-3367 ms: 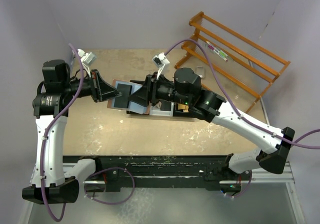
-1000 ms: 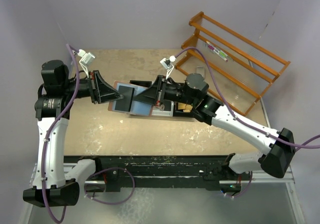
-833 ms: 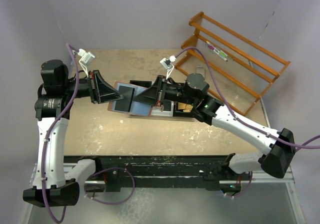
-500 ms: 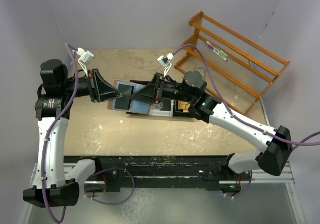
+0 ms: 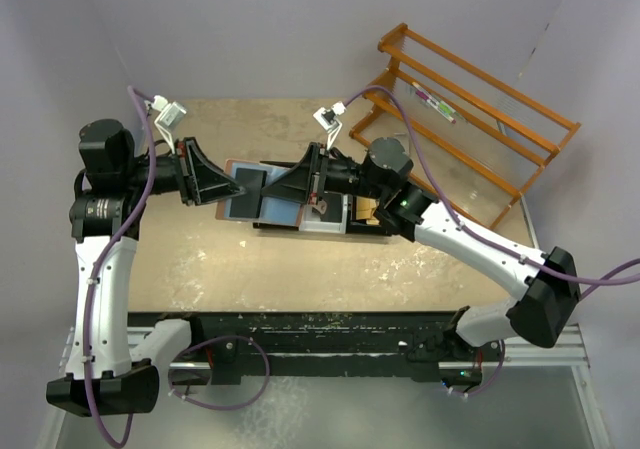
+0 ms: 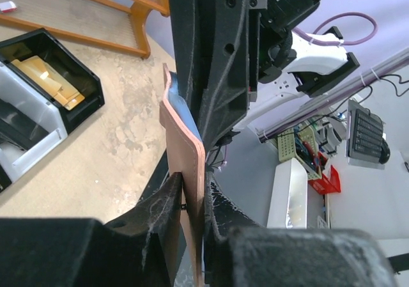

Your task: Take the credit cards out of the card holder

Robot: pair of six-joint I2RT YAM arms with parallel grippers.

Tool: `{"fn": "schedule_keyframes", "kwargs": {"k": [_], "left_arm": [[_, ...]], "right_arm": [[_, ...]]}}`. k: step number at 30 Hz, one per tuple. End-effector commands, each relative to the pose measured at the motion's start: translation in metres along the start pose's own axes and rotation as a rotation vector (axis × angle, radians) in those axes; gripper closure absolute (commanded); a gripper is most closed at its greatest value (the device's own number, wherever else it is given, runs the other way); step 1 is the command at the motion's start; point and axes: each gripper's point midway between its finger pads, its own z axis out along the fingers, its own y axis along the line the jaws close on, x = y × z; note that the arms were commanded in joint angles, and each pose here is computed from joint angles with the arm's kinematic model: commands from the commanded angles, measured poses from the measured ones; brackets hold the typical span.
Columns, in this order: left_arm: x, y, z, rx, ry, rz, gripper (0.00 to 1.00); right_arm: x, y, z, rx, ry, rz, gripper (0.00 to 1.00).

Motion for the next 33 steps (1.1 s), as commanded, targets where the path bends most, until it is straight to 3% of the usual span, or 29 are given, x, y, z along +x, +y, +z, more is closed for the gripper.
{"fn": "schedule_keyframes", "kwargs": {"k": [1, 8, 11, 14, 21, 33], "left_arm": [[0.011, -0.020, -0.002, 0.087, 0.040, 0.019, 0.77], [0.015, -0.018, -0.002, 0.108, 0.055, 0.014, 0.67], [0.018, -0.022, -0.003, 0.137, 0.068, 0.009, 0.59], [0.019, -0.027, -0.004, 0.156, 0.076, 0.013, 0.57], [0.021, -0.036, -0.007, 0.206, 0.098, 0.014, 0.64], [0.021, -0.046, -0.010, 0.241, 0.114, 0.016, 0.78]], "right_arm": [[-0.016, 0.037, -0.001, -0.133, -0.049, -0.053, 0.87], [-0.012, 0.044, -0.004, -0.170, -0.034, -0.068, 0.98], [-0.014, 0.049, -0.004, -0.197, -0.044, -0.089, 1.00], [-0.012, 0.048, -0.004, -0.199, -0.036, -0.089, 1.00], [0.001, 0.035, -0.005, -0.158, 0.012, -0.062, 1.00], [-0.005, 0.034, -0.016, -0.110, -0.017, -0.088, 1.00]]}}
